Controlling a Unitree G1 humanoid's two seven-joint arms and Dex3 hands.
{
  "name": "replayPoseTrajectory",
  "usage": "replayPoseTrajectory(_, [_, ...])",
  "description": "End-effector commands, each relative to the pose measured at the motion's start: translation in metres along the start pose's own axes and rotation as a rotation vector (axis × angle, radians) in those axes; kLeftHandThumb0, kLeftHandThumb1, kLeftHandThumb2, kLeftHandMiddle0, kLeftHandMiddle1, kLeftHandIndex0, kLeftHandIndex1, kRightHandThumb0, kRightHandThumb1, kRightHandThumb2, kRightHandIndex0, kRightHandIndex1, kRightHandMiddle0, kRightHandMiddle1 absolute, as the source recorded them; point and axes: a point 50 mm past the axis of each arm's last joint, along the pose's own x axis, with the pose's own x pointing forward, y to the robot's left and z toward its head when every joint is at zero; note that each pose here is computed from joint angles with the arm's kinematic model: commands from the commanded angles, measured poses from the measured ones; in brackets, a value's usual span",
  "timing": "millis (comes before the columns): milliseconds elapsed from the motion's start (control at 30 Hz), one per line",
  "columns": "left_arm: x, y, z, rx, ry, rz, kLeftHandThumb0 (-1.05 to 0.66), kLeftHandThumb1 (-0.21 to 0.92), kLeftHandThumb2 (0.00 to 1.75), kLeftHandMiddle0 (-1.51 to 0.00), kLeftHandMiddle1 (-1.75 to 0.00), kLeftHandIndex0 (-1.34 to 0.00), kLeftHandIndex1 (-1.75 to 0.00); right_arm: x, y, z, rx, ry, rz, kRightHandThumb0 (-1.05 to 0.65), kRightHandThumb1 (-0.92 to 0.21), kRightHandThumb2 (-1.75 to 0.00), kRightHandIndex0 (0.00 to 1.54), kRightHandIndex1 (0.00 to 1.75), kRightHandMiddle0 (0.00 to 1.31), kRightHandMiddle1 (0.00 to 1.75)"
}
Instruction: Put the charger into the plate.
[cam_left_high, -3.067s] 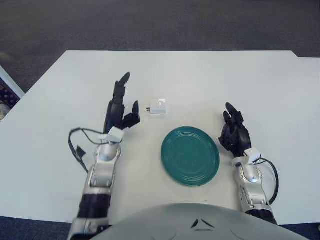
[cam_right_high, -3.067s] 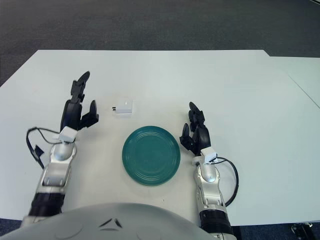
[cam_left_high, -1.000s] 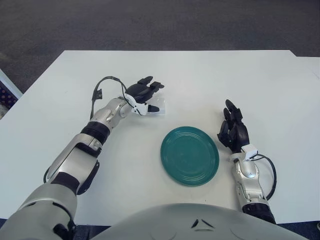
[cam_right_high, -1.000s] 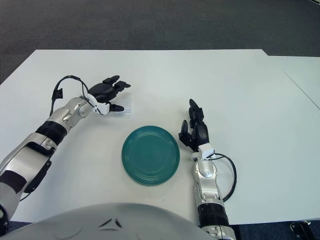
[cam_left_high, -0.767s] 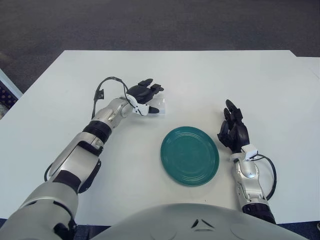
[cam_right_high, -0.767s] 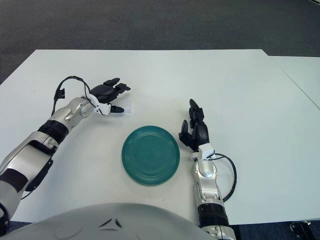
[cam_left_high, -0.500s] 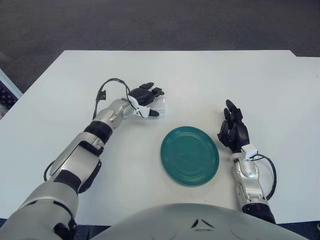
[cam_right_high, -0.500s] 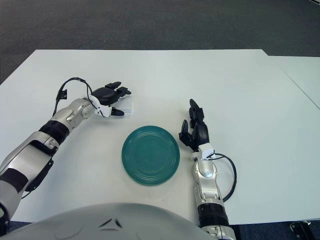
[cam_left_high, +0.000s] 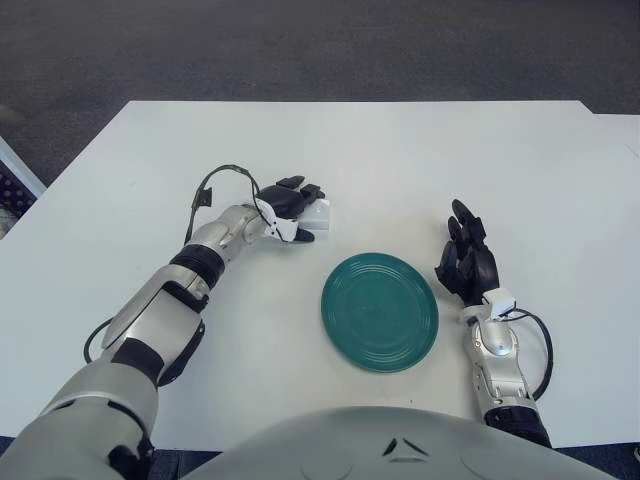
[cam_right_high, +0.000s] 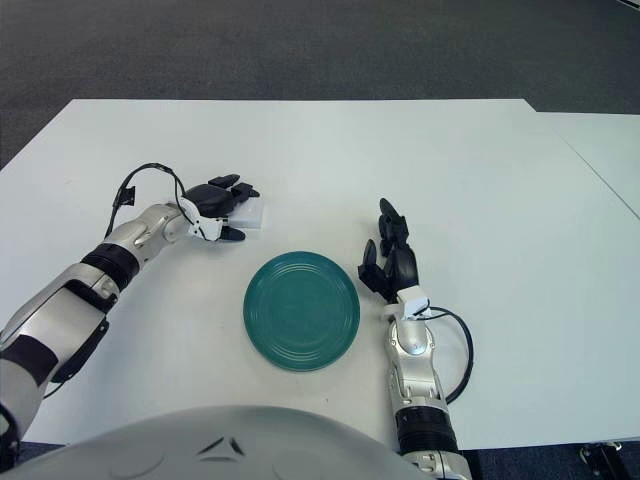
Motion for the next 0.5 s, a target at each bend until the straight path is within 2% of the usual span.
replayPoseTrajectory(0, [-0.002, -0.015, -0.004, 0.004, 0.027, -0.057, -1.05, 0.92, 0.47, -0.07, -0.02, -0.04, -0.80, -0.022, 0.005, -0.030, 0.037, 0.176, -0.006, -0.73, -0.92, -0.93, 0.06, 0.01, 0.00, 0.37])
replayPoseTrajectory(100, [-0.003, -0.024, -0.004, -0.005, 0.027, -0.050, -1.05, 0.92, 0.46, -0.12, -0.02, -0.06, -0.85, -0.022, 0.004, -0.030, 0.039, 0.175, -0.007, -0.73, -0.92, -0.93, 0.07, 0.01, 0.00, 0.37])
replayPoseTrajectory(233, [-0.005, -0.039, -0.006, -0.016, 0.041, -0.032, -1.03, 0.92, 0.37, -0.33, -0.09, -0.13, -1.12, -0.022, 0.003, -0.030, 0.036, 0.178, -0.007, -0.73, -0.92, -0.92, 0.07, 0.01, 0.00, 0.37])
replayPoseTrajectory(267, [-0.005, -0.043, -0.007, -0.019, 0.048, -0.031, -1.01, 0.92, 0.35, -0.33, -0.24, -0.13, -1.21, -0.022, 0.003, -0.030, 0.035, 0.179, -0.007, -0.73, -0.92, -0.92, 0.07, 0.01, 0.00, 0.37])
replayPoseTrajectory(333, [-0.005, -0.050, -0.007, -0.023, 0.064, -0.034, -0.94, 0.92, 0.30, -0.26, -0.86, -0.15, -1.50, -0.022, 0.002, -0.030, 0.034, 0.179, -0.008, -0.72, -0.92, -0.92, 0.07, 0.01, 0.00, 0.37])
replayPoseTrajectory(367, [-0.004, -0.053, -0.007, -0.030, 0.078, -0.035, -0.92, 0.92, 0.29, -0.25, -0.97, -0.16, -1.55, -0.022, 0.002, -0.030, 0.033, 0.180, -0.009, -0.72, -0.92, -0.92, 0.07, 0.01, 0.00, 0.37])
replayPoseTrajectory(400, [-0.004, -0.055, -0.007, -0.034, 0.087, -0.036, -0.86, 0.92, 0.27, -0.32, -1.25, -0.22, -1.62, -0.022, 0.002, -0.030, 0.032, 0.181, -0.009, -0.72, -0.92, -0.92, 0.07, 0.01, 0.00, 0.37])
replayPoseTrajectory(467, [-0.003, -0.056, -0.007, -0.037, 0.095, -0.035, -0.79, 0.92, 0.24, -0.39, -1.54, -0.29, -1.69, -0.022, 0.001, -0.030, 0.031, 0.182, -0.010, -0.72, -0.92, -0.92, 0.07, 0.01, 0.00, 0.37])
